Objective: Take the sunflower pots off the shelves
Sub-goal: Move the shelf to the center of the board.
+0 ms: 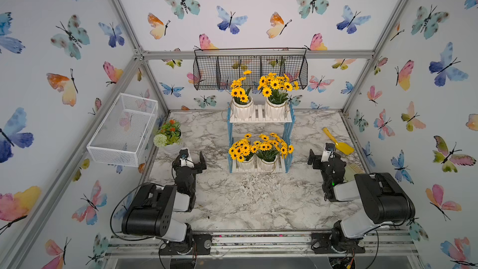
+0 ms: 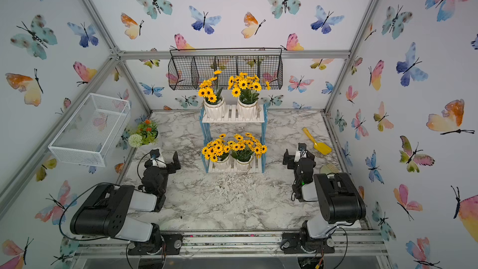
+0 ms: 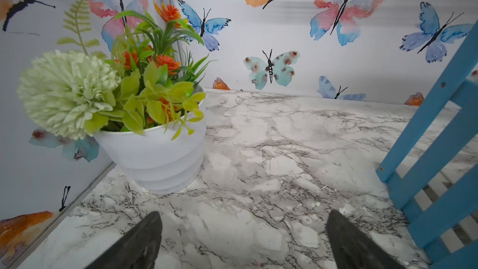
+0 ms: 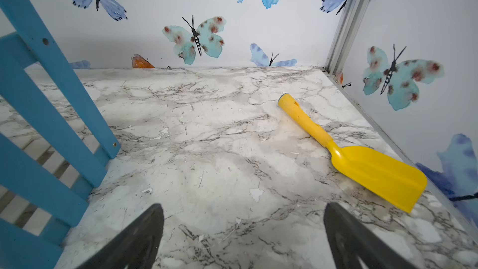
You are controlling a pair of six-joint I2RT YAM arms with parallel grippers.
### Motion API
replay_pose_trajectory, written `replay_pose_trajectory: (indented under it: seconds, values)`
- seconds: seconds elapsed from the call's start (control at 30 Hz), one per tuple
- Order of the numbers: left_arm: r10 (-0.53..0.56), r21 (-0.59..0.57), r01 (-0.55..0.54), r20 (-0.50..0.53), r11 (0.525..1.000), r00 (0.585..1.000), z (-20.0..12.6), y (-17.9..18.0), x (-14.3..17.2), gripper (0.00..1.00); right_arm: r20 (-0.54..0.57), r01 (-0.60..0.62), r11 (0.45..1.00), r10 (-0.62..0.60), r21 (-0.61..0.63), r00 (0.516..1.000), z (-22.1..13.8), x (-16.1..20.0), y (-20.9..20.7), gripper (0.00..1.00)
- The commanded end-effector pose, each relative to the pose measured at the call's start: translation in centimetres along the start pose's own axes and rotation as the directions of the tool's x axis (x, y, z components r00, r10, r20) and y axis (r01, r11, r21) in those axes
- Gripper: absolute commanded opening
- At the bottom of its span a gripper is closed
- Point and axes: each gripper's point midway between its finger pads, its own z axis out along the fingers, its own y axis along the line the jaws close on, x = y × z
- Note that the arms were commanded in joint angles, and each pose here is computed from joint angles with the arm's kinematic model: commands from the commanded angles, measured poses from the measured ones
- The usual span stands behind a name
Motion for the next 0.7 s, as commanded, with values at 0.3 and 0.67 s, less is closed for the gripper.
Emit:
replay_pose_trajectory:
  seconds: [0.3,0.67]
  values:
    - [0.001,0.023,-0.001,0.007,1.000,1.000,0.05,-0.06,-0.41,0.98,0.023,0.006,1.000,-0.007,0.009,1.000,-0.31,-0.38,-0.37,0.99]
    - [-0.001,0.028,0.000,0.005,1.000,1.000,0.12,-0.07,-0.43,0.98,0.017,0.007,1.000,-0.007,0.005,1.000,-0.18,-0.31,-0.28,0.99]
